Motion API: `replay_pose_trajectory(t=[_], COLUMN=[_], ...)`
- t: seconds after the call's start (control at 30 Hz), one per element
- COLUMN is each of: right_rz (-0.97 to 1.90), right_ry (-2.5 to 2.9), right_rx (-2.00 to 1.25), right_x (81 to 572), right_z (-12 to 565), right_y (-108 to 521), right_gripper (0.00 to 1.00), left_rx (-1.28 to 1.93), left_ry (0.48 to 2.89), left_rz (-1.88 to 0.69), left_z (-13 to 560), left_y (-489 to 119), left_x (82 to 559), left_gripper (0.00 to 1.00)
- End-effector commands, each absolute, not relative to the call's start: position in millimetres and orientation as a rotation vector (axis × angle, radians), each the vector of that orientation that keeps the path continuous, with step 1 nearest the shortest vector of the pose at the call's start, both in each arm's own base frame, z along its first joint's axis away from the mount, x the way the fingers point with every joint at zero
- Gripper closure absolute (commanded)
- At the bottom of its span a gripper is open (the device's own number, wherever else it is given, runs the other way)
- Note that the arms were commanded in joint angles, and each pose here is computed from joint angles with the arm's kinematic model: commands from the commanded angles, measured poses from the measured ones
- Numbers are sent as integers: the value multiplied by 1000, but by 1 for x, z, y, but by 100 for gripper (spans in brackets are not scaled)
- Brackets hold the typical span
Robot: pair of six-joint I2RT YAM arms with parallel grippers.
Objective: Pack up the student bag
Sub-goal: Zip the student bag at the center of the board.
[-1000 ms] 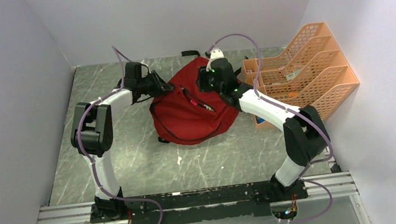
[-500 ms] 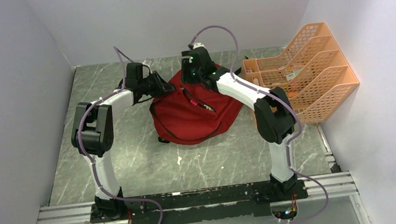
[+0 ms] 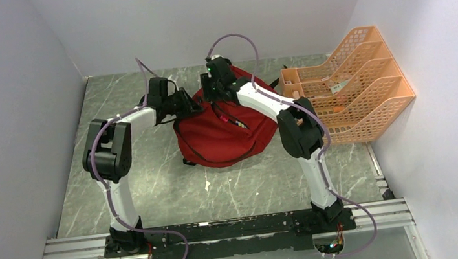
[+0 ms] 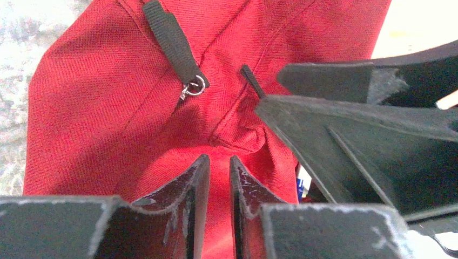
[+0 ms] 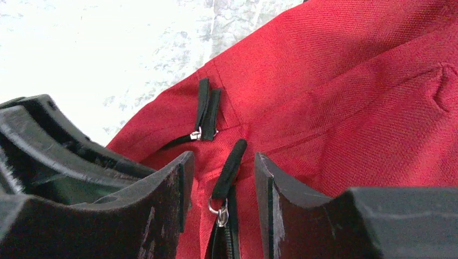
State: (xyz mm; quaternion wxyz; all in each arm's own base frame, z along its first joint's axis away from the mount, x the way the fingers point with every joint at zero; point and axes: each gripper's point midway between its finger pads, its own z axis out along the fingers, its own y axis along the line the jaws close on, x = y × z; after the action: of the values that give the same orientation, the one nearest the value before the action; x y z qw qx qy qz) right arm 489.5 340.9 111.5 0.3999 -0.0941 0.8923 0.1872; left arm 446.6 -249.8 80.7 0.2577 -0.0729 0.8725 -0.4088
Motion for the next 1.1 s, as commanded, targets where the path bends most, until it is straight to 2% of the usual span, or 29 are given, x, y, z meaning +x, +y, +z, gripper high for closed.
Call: replay_pose_trajectory(t=[0.0, 0.23, 0.5, 0.67, 0.83, 1.07], right_rz=[426, 415, 418, 418, 444, 457], right_ry=[2280, 2309, 2326, 2307, 2274, 2196], right_rx=[-264, -293, -320, -301, -297, -288], right_x=[494, 493, 492, 496, 498, 504], right_z=[103, 92, 82, 85, 96, 124], right_y=[342, 349, 357, 357, 361, 359], right_gripper=[51, 52, 60, 67, 83, 99], left_rx=[-117, -116, -115, -113, -119, -122], left_ry=[2293, 2295, 2298, 2306, 2314, 2323], left_rz=[-1146, -1146, -1151, -1146, -1143, -1142], left_z=[108, 108, 107, 106, 103, 101], left_y=[-256, -255, -255, -255, -253, -253], left_x=[444, 442, 440, 439, 438, 436], left_gripper=[75, 76, 77, 77, 77, 78])
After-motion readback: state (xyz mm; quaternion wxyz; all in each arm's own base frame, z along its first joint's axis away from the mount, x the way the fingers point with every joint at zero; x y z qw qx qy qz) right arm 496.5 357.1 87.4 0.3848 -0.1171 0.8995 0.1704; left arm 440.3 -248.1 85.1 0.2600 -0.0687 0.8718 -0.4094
